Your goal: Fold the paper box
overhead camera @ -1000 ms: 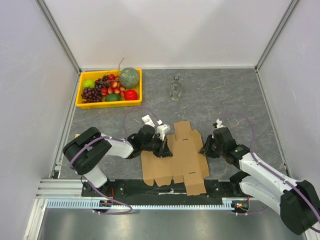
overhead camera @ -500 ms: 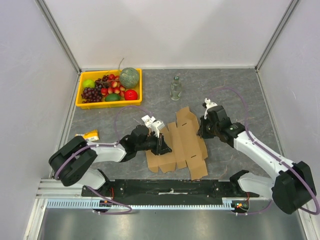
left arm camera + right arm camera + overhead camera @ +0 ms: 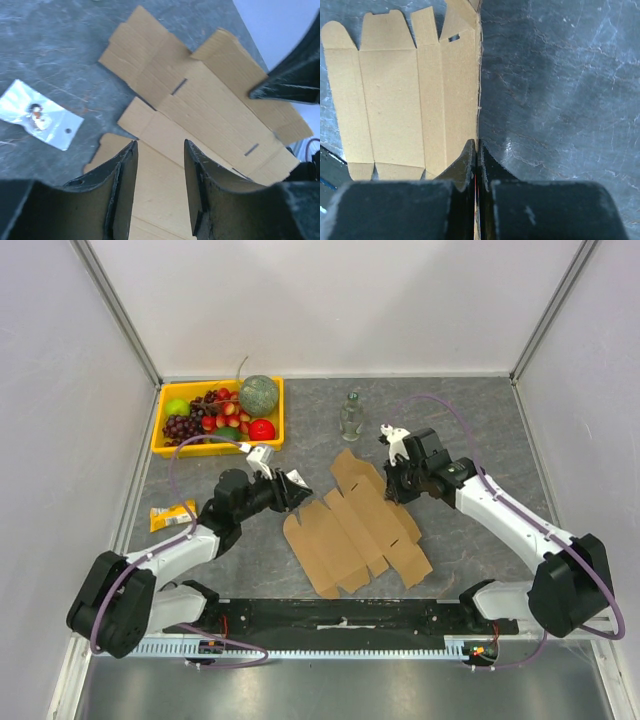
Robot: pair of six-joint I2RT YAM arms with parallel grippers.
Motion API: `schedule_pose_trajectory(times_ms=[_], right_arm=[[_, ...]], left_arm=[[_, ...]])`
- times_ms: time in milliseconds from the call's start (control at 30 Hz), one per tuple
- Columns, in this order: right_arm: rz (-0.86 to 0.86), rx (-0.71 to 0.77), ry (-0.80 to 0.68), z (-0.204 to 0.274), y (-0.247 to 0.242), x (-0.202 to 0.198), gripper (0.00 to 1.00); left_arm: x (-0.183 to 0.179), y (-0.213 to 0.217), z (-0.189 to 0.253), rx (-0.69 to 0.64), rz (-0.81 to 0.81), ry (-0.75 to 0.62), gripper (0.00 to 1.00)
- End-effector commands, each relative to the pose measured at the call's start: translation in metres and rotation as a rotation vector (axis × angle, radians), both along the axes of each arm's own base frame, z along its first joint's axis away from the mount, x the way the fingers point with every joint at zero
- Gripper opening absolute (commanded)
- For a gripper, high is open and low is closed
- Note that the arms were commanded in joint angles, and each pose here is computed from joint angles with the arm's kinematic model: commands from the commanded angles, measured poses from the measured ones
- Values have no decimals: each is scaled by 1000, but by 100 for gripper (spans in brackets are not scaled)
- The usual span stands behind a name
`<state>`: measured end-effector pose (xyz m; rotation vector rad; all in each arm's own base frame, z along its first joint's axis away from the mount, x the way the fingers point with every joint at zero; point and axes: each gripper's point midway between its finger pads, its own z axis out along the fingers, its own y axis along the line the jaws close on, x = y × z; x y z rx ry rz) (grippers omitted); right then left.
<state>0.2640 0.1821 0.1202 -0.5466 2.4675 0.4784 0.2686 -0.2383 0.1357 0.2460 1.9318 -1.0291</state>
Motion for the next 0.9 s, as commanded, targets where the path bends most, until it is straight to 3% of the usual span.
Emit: schedule_pose_trajectory(times_ms=[0,500,700,867], right_arm=[[94,7,-36,19,10,4,0],[107,-243,-242,18,-4,4,0],[185,-237,-436,33,3,3,0],[193,-185,-469,41,9,2,0]], left_arm=[[8,13,-8,-8,-3,37,48],[76,17,7,-39,63,4,50],[100,16,6,-26,68,-4,50],[103,5,-3,-44,3,21,44]])
